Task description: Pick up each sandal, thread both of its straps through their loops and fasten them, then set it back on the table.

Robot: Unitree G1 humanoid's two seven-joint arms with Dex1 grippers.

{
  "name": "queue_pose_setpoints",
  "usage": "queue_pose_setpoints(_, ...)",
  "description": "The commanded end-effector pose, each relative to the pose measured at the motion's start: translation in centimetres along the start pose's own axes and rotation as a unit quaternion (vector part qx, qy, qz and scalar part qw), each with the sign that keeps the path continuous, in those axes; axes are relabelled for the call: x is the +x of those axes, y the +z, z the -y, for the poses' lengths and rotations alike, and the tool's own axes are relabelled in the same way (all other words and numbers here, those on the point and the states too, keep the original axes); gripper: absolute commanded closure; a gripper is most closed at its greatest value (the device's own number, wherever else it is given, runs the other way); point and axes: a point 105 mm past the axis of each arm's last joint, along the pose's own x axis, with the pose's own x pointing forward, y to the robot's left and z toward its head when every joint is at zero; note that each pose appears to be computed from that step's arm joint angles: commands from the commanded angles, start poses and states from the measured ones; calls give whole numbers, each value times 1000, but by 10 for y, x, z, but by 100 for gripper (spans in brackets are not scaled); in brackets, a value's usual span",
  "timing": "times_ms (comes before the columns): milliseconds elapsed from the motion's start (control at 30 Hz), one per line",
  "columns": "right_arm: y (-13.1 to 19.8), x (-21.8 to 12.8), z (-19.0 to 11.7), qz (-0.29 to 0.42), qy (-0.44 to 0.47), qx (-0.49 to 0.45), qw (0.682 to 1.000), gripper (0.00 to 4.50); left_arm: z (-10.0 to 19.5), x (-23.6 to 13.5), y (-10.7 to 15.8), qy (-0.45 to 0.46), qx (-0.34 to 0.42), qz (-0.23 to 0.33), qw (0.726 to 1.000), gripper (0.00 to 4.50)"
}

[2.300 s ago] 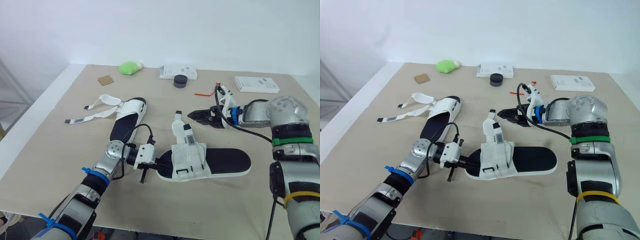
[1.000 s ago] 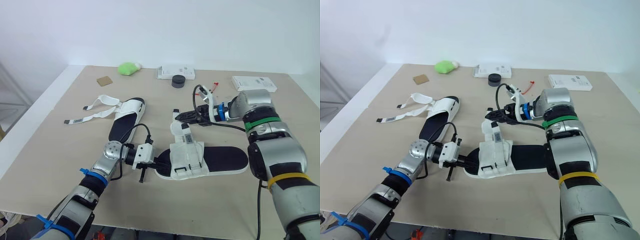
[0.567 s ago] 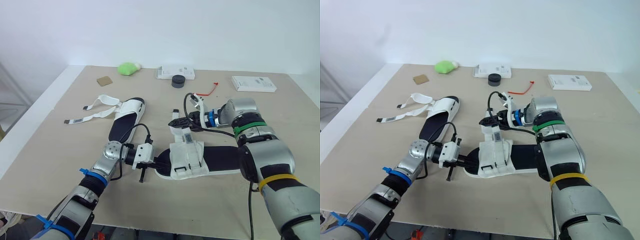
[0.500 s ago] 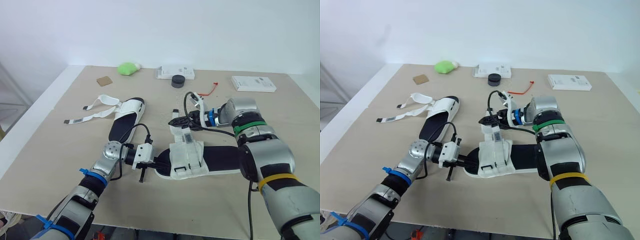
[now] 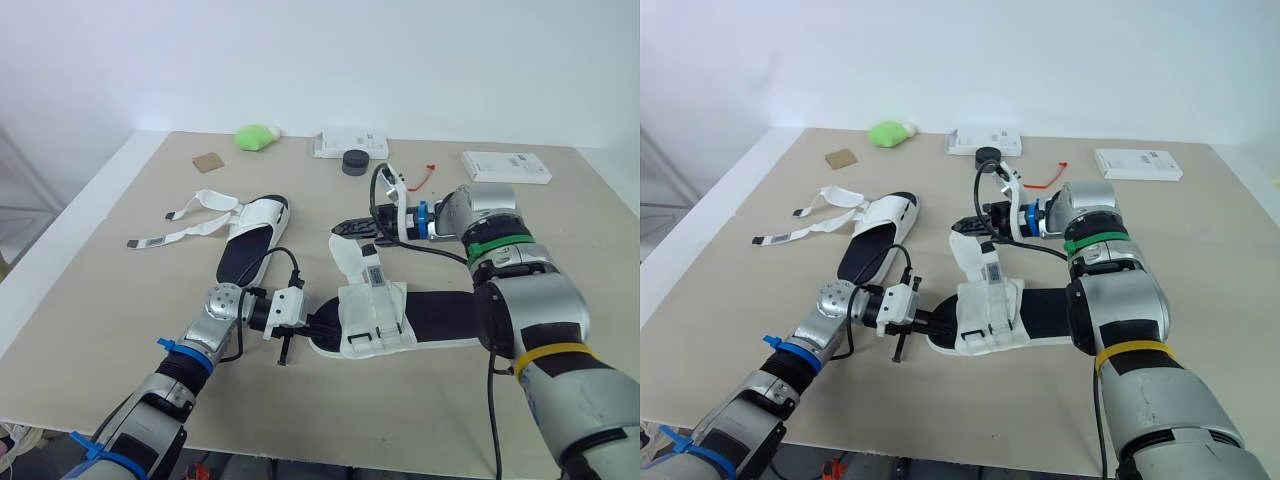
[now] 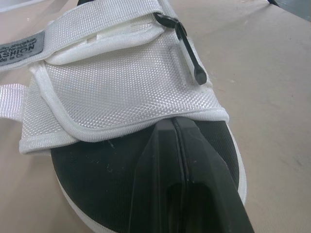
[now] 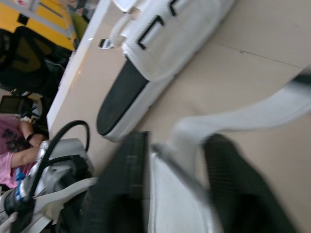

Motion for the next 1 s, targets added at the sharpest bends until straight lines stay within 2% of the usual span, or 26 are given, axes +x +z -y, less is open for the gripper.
queue_pose_setpoints(33, 12, -5, -17, 12, 34, -32, 999, 447, 55, -3, -69, -61, -136, -115, 982, 450)
queue_pose_setpoints(233, 11, -15, -31, 5, 67, -80, 995, 447, 54, -2, -69, -62, -135, -116, 982, 450)
queue_pose_setpoints(333, -4, -25, -62, -5, 115, -211, 971, 447, 54, -2, -69, -63, -133, -116, 982, 450)
queue_pose_setpoints(500, -57, -32, -90, -28, 105, -415, 903, 447, 52, -2, -68, -62, -132, -116, 982, 450)
queue_pose_setpoints(633, -88, -37, -91, -27, 56, -558, 828, 447, 51, -4, -68, -60, -134, -117, 982, 450)
queue_pose_setpoints(800, -98, -43, -86, 9, 17, -652, 758, 447, 51, -6, -67, -64, -131, -119, 982, 450)
queue_pose_setpoints(867, -107, -47, -79, -8, 12, -694, 720, 447, 51, -6, -66, -66, -129, -118, 982, 450)
queue_pose_setpoints(1000, -129, -52, -66, -57, 21, -733, 677, 447, 50, -6, -66, -68, -128, -119, 982, 450)
